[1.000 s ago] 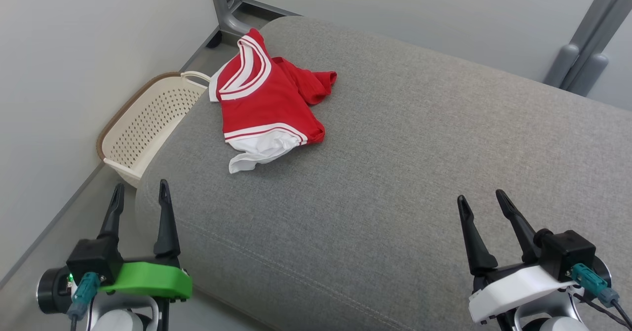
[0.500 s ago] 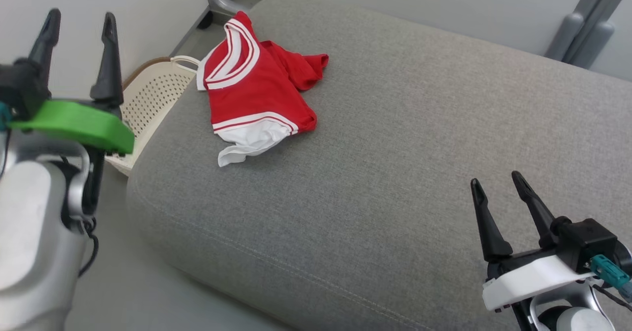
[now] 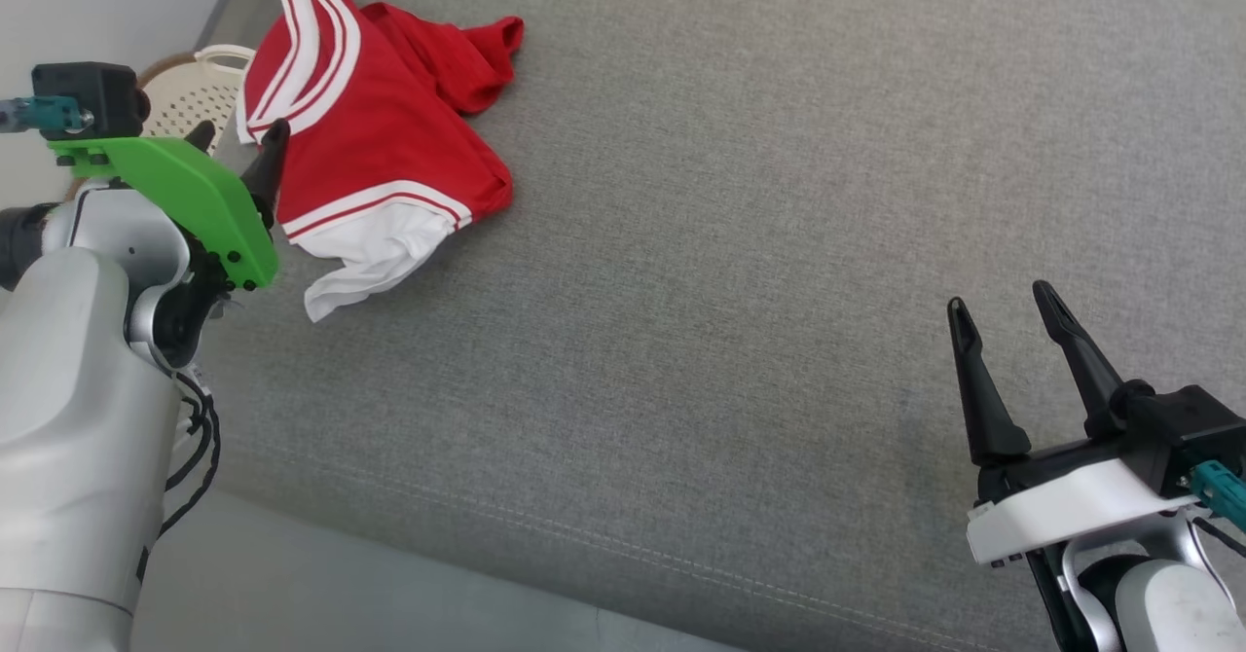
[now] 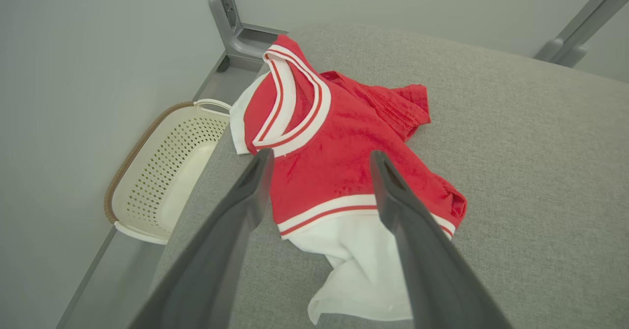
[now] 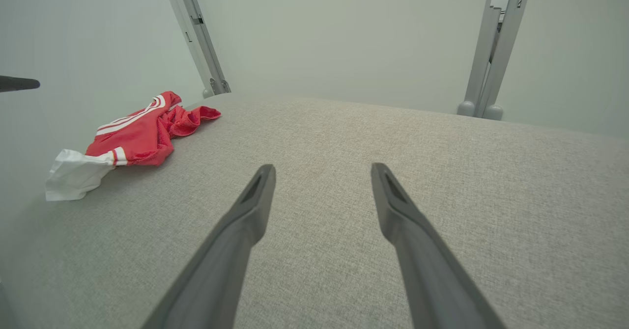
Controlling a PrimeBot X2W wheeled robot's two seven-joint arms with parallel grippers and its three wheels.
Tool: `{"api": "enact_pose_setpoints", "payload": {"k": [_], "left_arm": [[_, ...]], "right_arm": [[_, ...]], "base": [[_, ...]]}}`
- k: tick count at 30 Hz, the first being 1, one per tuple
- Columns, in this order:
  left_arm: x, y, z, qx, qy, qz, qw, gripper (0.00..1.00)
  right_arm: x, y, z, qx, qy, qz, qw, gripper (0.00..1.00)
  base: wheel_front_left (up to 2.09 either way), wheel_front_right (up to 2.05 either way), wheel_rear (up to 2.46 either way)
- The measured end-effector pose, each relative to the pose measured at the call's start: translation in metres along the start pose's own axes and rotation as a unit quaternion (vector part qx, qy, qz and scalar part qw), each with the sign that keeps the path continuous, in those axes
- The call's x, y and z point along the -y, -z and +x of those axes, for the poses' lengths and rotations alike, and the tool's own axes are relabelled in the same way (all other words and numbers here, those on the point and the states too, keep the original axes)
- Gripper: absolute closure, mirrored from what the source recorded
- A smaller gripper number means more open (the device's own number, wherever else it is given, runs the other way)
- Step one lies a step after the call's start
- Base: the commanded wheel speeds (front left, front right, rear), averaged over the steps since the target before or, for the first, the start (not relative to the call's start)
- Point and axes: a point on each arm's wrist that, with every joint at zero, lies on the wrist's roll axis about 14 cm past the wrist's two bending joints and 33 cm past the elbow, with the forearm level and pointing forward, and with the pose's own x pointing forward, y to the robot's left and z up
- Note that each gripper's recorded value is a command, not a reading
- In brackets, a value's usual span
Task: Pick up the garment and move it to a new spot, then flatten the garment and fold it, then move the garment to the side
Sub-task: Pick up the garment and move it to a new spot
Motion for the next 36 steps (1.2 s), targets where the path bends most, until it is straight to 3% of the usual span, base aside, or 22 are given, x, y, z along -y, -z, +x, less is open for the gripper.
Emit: {"api": "enact_pose_setpoints", "payload": {"k": [12, 20, 22, 23, 29, 36], "left_arm": [[0.028, 0.104, 0.055, -0.172, 0.007, -0.051, 0.984, 0.00], [0.037, 0.143, 0.065, -0.223, 0.002, -0.082, 0.971, 0.00], [0.039, 0.144, 0.067, -0.225, 0.003, -0.080, 0.971, 0.57], [0.039, 0.144, 0.067, -0.221, 0.003, -0.077, 0.972, 1.00], [0.033, 0.127, 0.067, -0.180, -0.006, -0.054, 0.982, 1.00], [0.009, 0.033, 0.071, -0.025, -0.035, 0.007, 0.999, 1.00]], "right_arm": [[0.036, 0.032, 0.009, -0.041, 0.021, -0.001, 0.999, 0.00], [0.053, 0.044, 0.005, -0.059, 0.039, -0.002, 0.997, 0.00], [0.056, 0.044, 0.004, -0.060, 0.043, -0.003, 0.997, 0.00], [0.056, 0.043, 0.003, -0.059, 0.044, -0.004, 0.997, 0.00], [0.053, 0.031, 0.003, -0.043, 0.046, -0.003, 0.998, 0.00], [0.048, 0.012, 0.000, -0.017, 0.050, -0.005, 0.999, 0.00]], "base": [[0.00, 0.00, 0.00], [0.00, 0.00, 0.00], [0.00, 0.00, 0.00], [0.00, 0.00, 0.00], [0.00, 0.00, 0.00], [0.00, 0.00, 0.00]]}}
